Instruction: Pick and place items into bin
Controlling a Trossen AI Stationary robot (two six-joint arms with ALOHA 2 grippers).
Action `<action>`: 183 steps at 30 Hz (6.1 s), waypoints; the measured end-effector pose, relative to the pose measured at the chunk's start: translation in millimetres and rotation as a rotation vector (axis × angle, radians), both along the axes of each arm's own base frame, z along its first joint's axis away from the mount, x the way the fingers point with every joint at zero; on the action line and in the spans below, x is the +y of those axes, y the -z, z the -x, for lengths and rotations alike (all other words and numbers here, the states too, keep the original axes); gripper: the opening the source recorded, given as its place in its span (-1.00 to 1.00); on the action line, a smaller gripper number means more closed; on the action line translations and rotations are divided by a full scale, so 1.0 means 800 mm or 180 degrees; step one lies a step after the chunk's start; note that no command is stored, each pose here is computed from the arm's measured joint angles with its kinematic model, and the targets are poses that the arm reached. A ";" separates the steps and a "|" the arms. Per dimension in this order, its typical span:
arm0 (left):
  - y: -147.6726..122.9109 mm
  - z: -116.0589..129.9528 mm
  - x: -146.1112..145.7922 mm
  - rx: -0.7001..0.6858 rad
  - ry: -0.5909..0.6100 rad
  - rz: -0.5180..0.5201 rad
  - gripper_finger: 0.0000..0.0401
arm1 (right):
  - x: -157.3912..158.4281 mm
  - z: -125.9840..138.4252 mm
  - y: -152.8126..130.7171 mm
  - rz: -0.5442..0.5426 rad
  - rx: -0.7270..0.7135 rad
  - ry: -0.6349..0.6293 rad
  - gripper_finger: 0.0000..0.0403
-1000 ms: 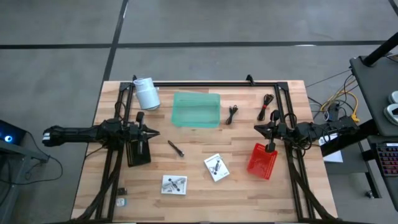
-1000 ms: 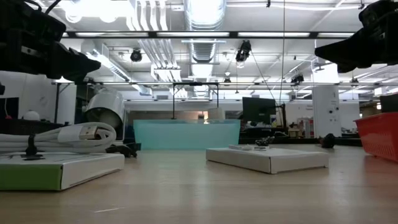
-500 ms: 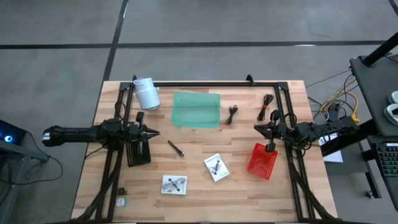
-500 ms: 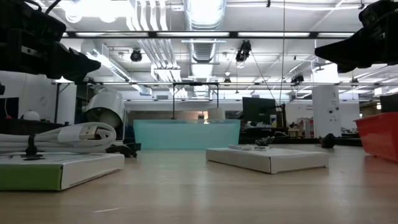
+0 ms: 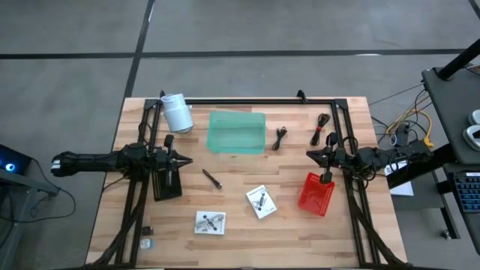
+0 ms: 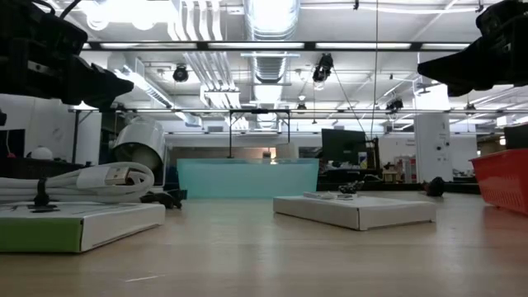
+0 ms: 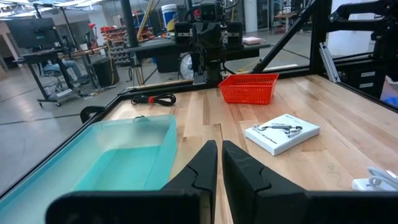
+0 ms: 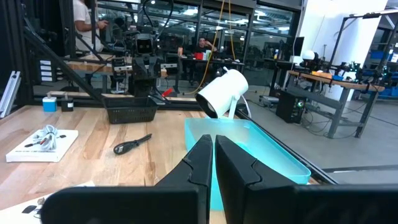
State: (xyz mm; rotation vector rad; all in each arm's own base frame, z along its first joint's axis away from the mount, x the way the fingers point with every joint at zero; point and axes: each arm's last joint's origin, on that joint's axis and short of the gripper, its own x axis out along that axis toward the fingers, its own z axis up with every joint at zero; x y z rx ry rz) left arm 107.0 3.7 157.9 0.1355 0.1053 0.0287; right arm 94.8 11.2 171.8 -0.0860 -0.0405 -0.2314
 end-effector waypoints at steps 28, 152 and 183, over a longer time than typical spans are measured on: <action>0.000 0.000 0.000 -0.0001 -0.0011 -0.0002 -0.96 | 0.000 0.000 0.000 0.0000 0.0000 -0.0001 -0.96; -0.045 -0.016 0.006 -0.0855 -0.0447 -0.0024 -0.15 | -0.005 -0.013 -0.037 -0.0408 -0.0579 0.0909 -0.07; -0.041 -0.026 0.006 -0.0818 -0.0462 -0.0215 -0.15 | -0.010 -0.058 -0.101 -0.1535 0.0402 0.2666 -0.07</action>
